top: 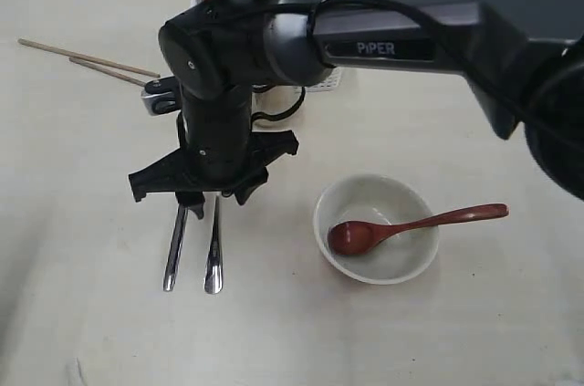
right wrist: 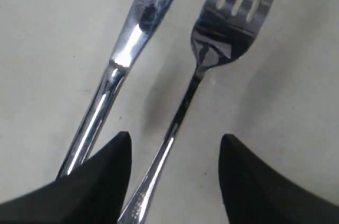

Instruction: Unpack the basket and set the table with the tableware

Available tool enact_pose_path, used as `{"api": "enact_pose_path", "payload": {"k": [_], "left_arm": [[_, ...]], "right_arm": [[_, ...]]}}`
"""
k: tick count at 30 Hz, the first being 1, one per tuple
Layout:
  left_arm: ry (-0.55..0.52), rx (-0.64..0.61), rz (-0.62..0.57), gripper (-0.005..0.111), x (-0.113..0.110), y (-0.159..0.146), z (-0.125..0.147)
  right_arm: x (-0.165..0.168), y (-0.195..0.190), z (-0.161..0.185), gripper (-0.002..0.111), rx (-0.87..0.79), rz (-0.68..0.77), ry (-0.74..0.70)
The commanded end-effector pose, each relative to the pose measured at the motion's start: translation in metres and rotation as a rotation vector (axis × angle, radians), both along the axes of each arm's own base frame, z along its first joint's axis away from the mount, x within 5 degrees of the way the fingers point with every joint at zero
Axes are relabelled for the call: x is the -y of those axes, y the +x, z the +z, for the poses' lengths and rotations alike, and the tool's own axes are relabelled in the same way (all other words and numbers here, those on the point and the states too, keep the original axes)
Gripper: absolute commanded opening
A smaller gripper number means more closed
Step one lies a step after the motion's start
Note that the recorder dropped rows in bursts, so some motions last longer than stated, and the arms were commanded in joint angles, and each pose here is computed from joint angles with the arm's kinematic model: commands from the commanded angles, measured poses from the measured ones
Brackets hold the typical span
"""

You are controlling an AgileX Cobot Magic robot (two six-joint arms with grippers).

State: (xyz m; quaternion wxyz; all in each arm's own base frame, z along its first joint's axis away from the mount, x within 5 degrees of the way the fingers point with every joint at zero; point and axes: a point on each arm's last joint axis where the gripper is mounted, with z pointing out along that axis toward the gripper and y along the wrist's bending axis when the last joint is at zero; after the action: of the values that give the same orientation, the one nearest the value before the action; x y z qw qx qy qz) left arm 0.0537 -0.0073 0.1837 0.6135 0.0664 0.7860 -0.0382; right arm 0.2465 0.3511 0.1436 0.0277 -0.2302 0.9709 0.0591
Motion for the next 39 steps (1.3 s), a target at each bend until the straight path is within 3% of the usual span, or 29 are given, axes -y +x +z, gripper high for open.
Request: {"api": "enact_pose_path", "payload": {"k": [1, 16, 24, 30, 39], "left_arm": [[-0.004, 0.013, 0.002, 0.0, 0.0, 0.0, 0.001], [-0.004, 0.013, 0.002, 0.0, 0.0, 0.0, 0.001], [-0.004, 0.013, 0.002, 0.0, 0.0, 0.0, 0.001], [-0.004, 0.013, 0.002, 0.0, 0.0, 0.0, 0.001], [-0.004, 0.013, 0.002, 0.0, 0.0, 0.0, 0.001]], "right_arm": [[-0.001, 0.003, -0.008, 0.049, 0.005, -0.004, -0.013], [-0.002, 0.005, -0.019, 0.047, 0.01, -0.003, -0.019], [-0.001, 0.005, -0.019, 0.0, 0.004, -0.007, -0.026], [-0.001, 0.005, -0.016, 0.0, 0.001, -0.048, -0.025], [0.011, 0.005, 0.027, 0.0, 0.079, -0.083, -0.043]]}}
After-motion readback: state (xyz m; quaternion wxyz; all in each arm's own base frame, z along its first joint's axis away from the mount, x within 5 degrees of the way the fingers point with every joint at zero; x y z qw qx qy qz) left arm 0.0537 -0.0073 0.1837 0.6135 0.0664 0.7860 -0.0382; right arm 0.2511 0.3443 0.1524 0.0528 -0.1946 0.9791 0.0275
